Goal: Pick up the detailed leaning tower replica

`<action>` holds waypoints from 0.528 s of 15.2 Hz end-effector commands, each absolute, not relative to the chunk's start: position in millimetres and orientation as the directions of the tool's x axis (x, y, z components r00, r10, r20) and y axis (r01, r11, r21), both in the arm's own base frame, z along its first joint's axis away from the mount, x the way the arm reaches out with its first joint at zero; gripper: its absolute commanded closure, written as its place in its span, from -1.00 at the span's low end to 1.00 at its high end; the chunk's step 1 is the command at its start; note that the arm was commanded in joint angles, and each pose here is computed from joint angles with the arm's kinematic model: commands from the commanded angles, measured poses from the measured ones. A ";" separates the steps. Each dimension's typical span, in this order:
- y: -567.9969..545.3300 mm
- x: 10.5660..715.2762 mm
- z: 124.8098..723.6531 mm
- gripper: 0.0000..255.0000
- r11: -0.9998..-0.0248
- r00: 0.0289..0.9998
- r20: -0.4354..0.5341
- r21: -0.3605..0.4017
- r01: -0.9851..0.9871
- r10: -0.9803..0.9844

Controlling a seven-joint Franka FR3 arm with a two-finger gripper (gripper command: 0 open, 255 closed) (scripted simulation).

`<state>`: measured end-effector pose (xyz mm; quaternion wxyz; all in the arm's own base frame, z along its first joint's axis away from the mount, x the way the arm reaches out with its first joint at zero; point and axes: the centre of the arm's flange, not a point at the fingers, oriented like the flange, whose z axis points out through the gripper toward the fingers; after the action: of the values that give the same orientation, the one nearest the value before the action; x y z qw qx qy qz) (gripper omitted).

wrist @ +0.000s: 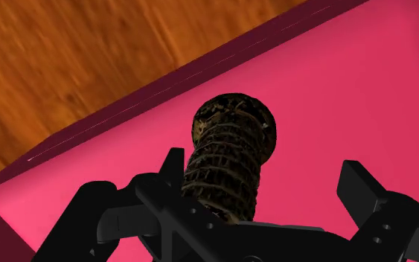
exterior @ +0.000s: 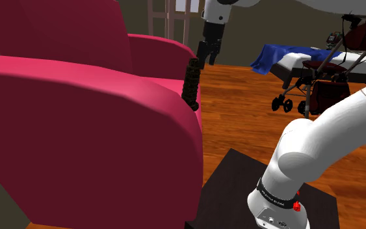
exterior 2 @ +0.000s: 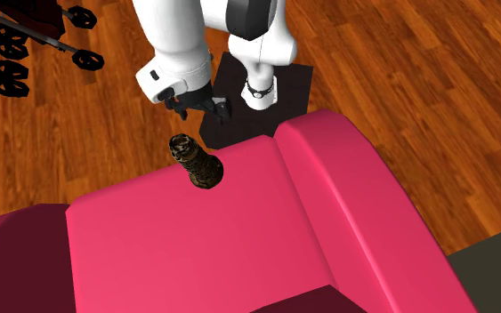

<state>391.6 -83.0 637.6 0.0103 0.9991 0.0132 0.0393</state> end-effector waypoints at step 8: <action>-119.9 440.4 640.4 -1.00 -0.998 0.991 0.116 -0.005 0.069 0.068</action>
<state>440.0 -119.5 645.5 -0.0043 0.9978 0.0341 0.0574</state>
